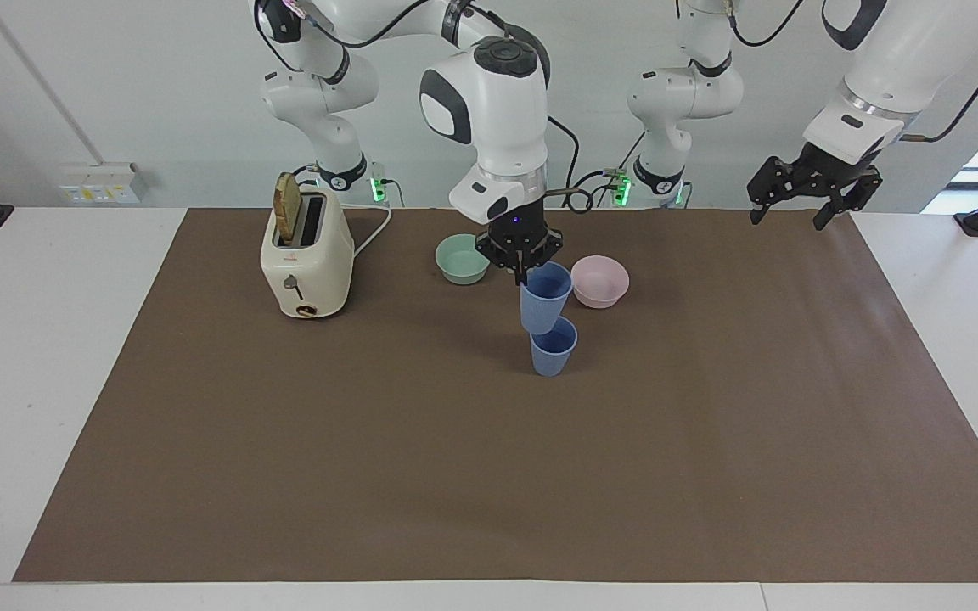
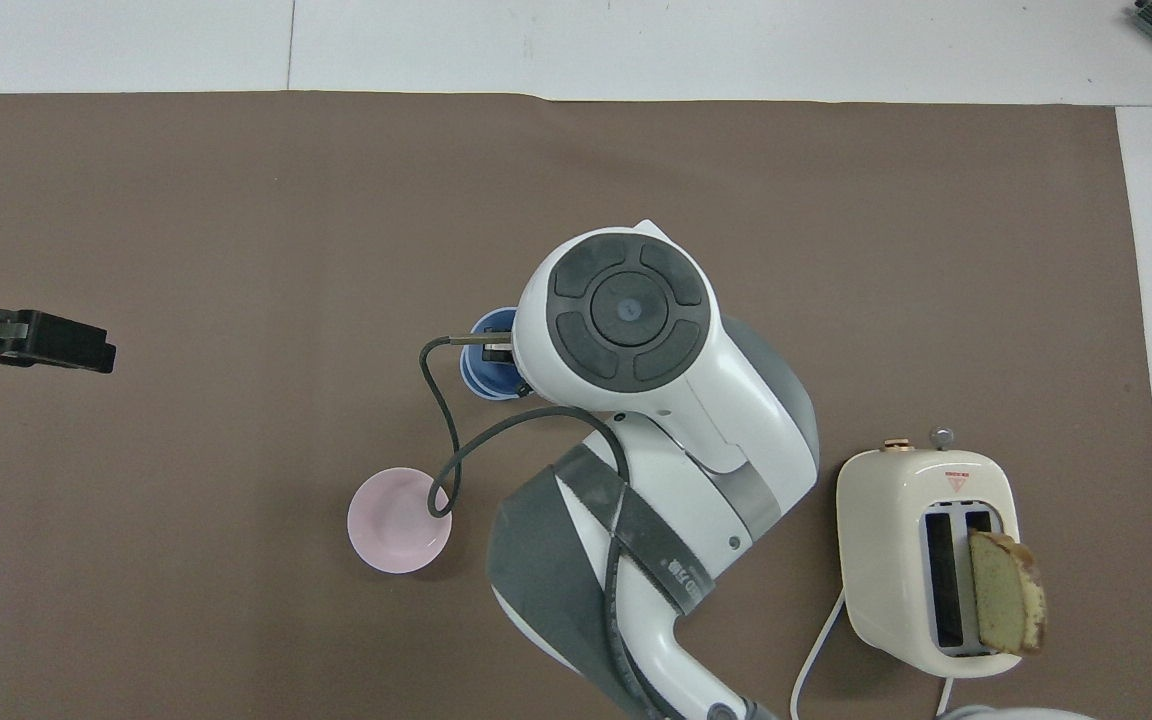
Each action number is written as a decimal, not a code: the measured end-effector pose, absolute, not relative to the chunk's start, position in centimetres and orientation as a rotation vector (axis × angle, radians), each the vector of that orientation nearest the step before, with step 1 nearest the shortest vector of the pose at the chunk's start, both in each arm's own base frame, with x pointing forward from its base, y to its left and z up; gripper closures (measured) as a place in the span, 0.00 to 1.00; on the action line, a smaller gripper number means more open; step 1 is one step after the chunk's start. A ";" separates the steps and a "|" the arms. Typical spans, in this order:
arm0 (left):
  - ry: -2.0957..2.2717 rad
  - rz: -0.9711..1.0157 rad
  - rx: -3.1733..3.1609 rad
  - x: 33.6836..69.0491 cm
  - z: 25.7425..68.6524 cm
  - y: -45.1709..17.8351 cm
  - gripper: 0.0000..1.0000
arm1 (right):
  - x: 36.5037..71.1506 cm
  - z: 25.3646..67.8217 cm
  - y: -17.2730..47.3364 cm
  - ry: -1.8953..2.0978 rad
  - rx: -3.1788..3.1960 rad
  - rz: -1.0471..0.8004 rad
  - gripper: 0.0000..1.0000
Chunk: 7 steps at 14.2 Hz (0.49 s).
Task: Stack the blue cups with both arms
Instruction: 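Lower the blue cup into the placed cup and open the right gripper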
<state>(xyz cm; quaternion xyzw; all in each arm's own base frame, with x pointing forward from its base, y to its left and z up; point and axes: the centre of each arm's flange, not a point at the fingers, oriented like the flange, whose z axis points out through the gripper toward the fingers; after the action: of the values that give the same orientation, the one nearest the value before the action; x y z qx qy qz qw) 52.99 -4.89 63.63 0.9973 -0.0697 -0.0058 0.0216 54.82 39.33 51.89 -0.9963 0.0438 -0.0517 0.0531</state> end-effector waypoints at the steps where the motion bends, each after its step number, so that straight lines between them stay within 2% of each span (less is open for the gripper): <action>1: -0.211 -0.018 3.091 53.0 63.6 -4.7 0.00 | 55.2 51.3 39.6 0.140 -3.021 -0.155 0.95; 7: -0.176 -0.087 3.092 52.6 63.2 -3.5 0.00 | 56.0 49.2 40.4 0.155 -3.006 -0.142 0.95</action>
<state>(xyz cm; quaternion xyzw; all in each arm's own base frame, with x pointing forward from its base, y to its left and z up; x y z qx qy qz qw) 52.60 -3.49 63.25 0.9978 -0.0569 -0.0280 0.0217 56.01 40.40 49.19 -0.9955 0.0514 -0.0470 0.0643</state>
